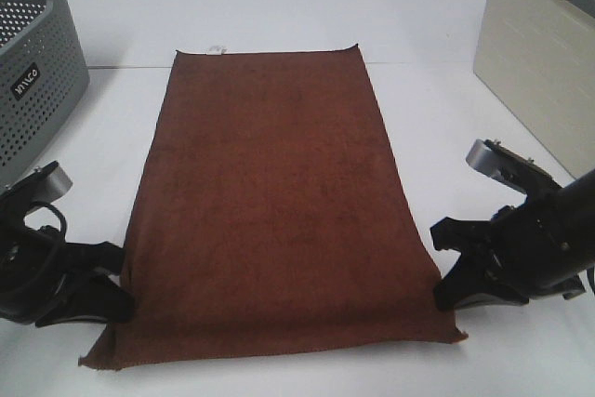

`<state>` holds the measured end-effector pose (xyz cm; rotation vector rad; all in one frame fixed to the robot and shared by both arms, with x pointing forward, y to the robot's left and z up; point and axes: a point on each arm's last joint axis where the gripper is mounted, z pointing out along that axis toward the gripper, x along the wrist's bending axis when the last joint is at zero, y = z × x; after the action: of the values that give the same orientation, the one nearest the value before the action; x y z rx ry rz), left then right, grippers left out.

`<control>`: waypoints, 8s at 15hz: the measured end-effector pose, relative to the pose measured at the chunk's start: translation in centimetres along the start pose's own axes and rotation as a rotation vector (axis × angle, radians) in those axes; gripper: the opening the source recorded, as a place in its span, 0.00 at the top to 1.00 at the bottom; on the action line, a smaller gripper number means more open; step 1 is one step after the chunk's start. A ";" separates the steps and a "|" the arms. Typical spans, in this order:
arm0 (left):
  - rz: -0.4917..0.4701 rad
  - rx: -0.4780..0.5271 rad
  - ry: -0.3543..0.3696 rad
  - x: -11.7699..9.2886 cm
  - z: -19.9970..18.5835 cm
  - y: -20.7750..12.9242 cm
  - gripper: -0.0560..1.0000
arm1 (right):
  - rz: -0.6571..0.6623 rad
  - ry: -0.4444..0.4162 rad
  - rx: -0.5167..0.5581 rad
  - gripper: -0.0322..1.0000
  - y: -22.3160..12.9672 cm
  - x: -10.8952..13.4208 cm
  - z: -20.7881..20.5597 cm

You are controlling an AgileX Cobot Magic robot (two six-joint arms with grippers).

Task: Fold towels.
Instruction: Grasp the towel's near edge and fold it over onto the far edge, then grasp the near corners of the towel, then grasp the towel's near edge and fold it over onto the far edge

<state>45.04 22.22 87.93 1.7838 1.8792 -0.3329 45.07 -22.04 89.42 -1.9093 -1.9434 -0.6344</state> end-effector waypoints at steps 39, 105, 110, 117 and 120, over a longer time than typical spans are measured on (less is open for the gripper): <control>0.050 -0.759 0.047 -2.5 6.9 33.1 0.94 | -0.354 -0.109 -0.450 0.97 33.9 3.0 2.2; 0.040 0.058 0.101 -1.4 2.0 20.0 0.94 | -0.041 -0.077 0.077 0.97 19.1 0.9 2.6; -0.010 0.112 0.146 -0.4 1.1 14.3 0.94 | -0.025 -0.058 0.127 0.97 15.0 1.1 1.8; -0.005 -0.022 0.137 -1.7 -0.2 17.3 0.94 | -0.106 -0.042 0.057 0.97 16.5 2.5 0.5; 0.006 -0.172 0.129 -3.0 -1.7 20.3 0.94 | -0.175 -0.025 -0.046 0.97 20.4 4.1 -0.8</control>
<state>64.62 22.62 94.41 1.7302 1.9265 -0.0522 65.22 -19.09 93.88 -1.7939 -2.1467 -0.7120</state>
